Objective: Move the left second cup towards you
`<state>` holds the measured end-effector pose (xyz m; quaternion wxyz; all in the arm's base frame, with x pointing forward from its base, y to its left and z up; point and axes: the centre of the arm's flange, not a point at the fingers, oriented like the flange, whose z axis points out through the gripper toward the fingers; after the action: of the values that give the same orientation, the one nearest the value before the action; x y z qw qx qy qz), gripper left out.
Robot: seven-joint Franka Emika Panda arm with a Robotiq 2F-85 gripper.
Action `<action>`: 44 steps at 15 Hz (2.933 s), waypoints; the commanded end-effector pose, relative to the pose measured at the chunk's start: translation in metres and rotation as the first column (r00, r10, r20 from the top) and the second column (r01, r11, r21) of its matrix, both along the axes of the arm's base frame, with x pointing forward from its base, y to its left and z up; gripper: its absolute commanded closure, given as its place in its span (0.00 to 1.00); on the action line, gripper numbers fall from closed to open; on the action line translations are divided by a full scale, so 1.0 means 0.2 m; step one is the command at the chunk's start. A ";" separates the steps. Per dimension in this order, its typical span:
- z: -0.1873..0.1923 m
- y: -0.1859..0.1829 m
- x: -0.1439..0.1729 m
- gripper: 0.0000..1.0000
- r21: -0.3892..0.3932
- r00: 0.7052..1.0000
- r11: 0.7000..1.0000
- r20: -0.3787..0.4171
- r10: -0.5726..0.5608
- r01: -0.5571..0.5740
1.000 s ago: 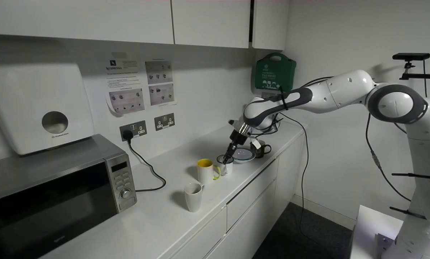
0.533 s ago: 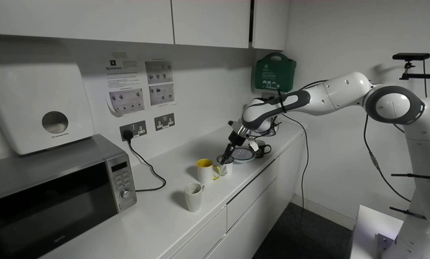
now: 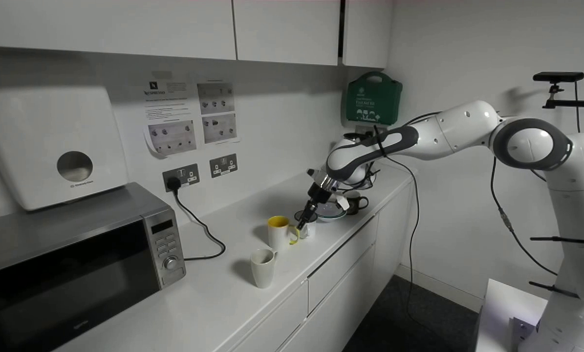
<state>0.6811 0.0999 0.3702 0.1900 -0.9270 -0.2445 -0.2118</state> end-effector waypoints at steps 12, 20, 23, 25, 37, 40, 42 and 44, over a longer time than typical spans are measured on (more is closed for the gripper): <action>-0.02 0.10 0.16 0.00 -0.006 0.997 0.999 0.059 0.041 -0.041; -0.05 0.13 0.19 0.00 -0.052 0.995 0.996 0.066 0.071 -0.067; -0.06 0.16 0.20 0.00 -0.064 0.995 0.995 0.060 0.085 -0.082; -0.06 0.18 0.20 0.00 -0.078 0.993 0.993 0.058 0.098 -0.093; -0.06 0.20 0.21 0.00 -0.078 0.991 0.989 0.035 0.131 -0.128; -0.05 0.22 0.20 0.00 -0.063 0.988 0.986 0.023 0.155 -0.153; -0.05 0.23 0.20 0.00 -0.062 0.986 0.985 0.014 0.164 -0.163; -0.04 0.23 0.20 0.00 -0.062 0.985 0.983 0.004 0.172 -0.172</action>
<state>0.7092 0.1476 0.3557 0.1639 -0.9135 -0.3188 -0.1926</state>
